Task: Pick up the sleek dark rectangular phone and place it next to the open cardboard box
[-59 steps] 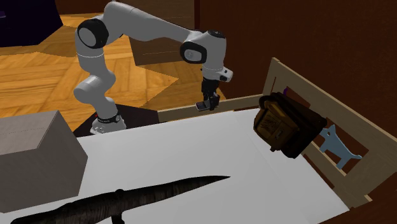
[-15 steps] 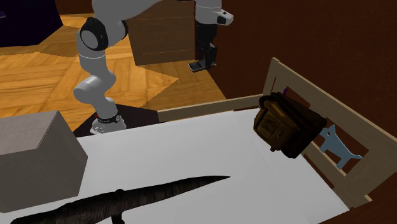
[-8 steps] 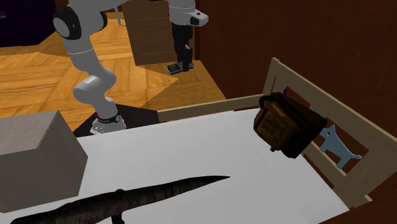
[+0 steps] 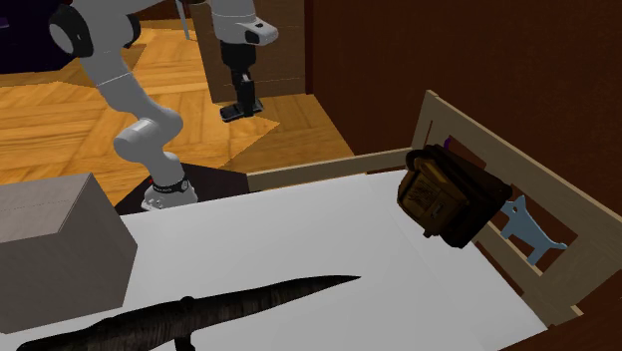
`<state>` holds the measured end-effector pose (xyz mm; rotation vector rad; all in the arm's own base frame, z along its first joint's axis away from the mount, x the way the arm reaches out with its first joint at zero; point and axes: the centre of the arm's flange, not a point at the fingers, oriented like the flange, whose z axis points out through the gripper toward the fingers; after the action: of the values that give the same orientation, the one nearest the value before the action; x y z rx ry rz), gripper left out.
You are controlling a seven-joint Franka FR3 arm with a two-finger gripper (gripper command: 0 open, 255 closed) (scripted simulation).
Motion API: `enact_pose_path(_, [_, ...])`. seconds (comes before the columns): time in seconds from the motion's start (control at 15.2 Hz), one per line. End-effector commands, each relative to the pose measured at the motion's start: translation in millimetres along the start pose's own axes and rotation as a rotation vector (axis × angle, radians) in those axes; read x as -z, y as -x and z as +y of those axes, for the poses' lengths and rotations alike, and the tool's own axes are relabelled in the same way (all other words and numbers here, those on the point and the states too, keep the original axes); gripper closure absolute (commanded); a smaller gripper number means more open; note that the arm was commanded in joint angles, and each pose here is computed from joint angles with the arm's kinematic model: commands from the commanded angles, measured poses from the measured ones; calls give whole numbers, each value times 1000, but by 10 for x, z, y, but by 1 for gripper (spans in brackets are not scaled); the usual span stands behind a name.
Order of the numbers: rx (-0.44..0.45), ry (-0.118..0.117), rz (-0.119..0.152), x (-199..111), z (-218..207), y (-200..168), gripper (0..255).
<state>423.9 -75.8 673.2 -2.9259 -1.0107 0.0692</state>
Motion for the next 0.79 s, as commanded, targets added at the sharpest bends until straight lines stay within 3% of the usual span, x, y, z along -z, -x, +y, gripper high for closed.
enact_pose_path(0.0, [1,0,0,10,-41,262,255])
enact_pose_path(0.73, [1,0,0,-44,-305,1689,255])
